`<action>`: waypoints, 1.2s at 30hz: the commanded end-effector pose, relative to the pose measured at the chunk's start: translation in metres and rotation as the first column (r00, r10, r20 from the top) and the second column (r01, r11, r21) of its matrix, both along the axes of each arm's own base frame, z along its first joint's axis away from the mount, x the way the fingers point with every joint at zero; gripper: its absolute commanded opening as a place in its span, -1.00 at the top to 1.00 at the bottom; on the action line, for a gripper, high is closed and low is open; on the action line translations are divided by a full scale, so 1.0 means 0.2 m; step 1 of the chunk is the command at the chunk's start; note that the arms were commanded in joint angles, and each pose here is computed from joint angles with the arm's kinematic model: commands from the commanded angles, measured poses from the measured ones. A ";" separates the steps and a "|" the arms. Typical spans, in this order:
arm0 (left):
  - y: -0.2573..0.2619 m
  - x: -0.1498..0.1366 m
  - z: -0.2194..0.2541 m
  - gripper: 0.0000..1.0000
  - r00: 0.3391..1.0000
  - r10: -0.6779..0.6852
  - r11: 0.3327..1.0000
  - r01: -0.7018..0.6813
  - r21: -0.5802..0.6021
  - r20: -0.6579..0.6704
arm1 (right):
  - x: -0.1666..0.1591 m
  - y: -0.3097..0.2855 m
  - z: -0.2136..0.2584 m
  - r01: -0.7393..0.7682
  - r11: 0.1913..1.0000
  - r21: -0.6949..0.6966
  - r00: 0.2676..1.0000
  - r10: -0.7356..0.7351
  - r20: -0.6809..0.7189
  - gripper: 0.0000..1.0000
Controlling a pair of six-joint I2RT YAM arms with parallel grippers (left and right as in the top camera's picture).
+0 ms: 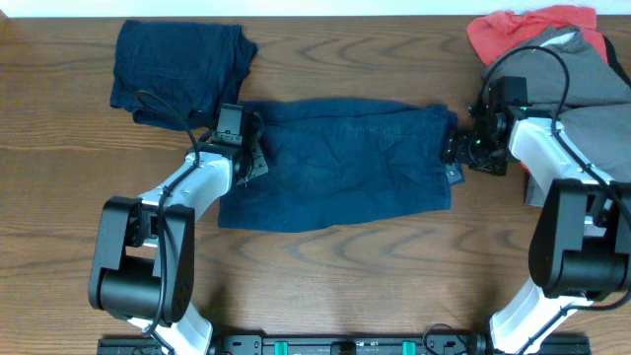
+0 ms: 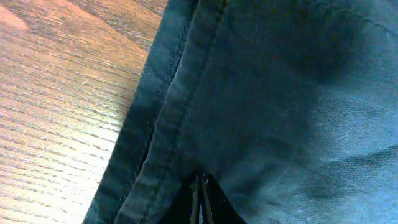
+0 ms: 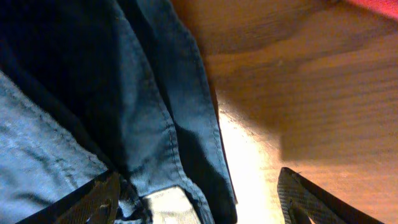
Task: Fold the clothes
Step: 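Grasp the right end of the folded shorts with the right gripper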
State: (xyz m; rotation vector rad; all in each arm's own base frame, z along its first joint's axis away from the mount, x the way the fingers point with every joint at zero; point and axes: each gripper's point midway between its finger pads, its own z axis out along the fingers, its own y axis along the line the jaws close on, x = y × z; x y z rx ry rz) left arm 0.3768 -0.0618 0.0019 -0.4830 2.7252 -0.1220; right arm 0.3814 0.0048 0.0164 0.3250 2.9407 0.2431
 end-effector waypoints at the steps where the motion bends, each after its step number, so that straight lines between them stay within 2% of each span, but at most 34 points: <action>1: 0.03 -0.01 -0.04 0.88 1.000 0.002 1.000 -0.001 0.030 -0.016 | 0.00 0.02 -0.04 -0.009 1.000 0.022 1.000 0.009 -0.008 -0.58; 3: 0.03 -0.01 -0.04 0.88 1.000 0.002 1.000 -0.002 0.029 -0.016 | 0.00 0.03 -0.05 -0.012 0.999 0.042 1.000 0.013 -0.008 -0.58; 8: 0.03 -0.01 -0.04 0.88 1.000 0.002 1.000 -0.002 0.030 -0.016 | 0.01 0.19 -0.09 -0.051 0.977 0.208 0.999 0.053 -0.005 -0.54; 12: 0.03 -0.01 -0.04 0.88 1.000 0.002 1.000 -0.001 0.030 -0.016 | -0.02 0.25 -0.14 -0.046 0.962 0.268 0.998 0.055 -0.023 -0.36; 14: 0.03 -0.01 -0.04 0.88 1.000 0.002 1.000 -0.001 0.030 -0.016 | -0.02 0.26 -0.15 -0.043 0.961 0.272 0.998 0.052 -0.028 -0.10; 19: 0.03 -0.01 -0.04 0.88 1.000 0.002 1.000 -0.001 0.030 -0.017 | 0.00 0.24 -0.15 -0.040 0.962 0.270 0.999 0.045 -0.014 0.82; 21: 0.03 -0.01 -0.04 0.88 1.000 0.002 1.000 -0.001 0.030 -0.017 | 0.01 0.22 -0.15 -0.025 0.962 0.271 1.000 0.029 -0.009 0.97; 27: 0.03 -0.01 -0.04 0.88 1.000 0.002 1.000 -0.002 0.030 -0.017 | 0.05 0.09 -0.06 0.024 0.963 0.267 0.999 -0.034 0.031 0.98; 31: 0.03 -0.02 -0.03 0.88 1.000 0.000 1.000 0.000 0.025 -0.017 | 0.06 -0.07 0.11 0.055 0.966 0.252 0.991 -0.084 0.107 0.98; 36: -0.06 -0.08 0.01 0.88 0.998 -0.033 0.997 0.029 -0.077 -0.056 | -0.03 -0.21 0.31 0.093 0.968 0.234 0.980 -0.130 0.151 0.98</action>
